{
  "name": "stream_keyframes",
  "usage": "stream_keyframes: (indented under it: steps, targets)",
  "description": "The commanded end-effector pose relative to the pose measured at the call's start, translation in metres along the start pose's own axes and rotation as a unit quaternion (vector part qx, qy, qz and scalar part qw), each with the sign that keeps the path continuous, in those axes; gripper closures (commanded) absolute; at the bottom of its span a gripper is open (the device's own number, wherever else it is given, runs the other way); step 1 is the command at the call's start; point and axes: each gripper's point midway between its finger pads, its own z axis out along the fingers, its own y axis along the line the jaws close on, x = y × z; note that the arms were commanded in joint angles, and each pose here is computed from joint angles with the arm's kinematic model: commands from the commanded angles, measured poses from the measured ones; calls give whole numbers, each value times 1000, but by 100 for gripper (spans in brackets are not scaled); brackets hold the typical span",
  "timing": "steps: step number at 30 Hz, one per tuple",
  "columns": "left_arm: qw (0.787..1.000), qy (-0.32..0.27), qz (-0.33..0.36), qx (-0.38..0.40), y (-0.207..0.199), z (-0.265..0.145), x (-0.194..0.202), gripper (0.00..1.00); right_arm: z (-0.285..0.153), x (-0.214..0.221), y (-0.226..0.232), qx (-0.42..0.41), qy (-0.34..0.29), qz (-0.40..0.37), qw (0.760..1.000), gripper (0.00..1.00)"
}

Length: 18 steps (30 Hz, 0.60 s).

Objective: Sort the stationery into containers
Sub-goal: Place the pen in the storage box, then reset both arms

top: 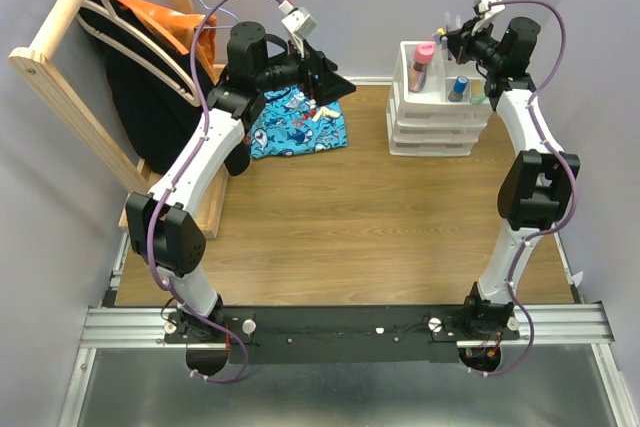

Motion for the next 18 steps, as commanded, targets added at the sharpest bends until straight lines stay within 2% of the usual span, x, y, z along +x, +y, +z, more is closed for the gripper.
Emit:
stream_keyframes:
  steps: [1,2,7,12,18]
  targets:
    - [1000,-4,0,-7,4,-1,-2,1,-11,-9,-5,21,0,-12,1000,96]
    - [1000,-4,0,-7,3,-1,-2,1,-12,-8,-6,25,1,-13,1000,96]
    - [1000,-6,3,-6,2,-1,-4,1,-18,-16,-6,38,-9,-18,999,71]
    - [1000,-10,13,-3,-2,0,-10,1,-28,-46,-4,47,-37,-32,998,62]
    - [1000,-16,26,6,-10,2,-18,1,-42,-94,3,48,-80,-41,995,56]
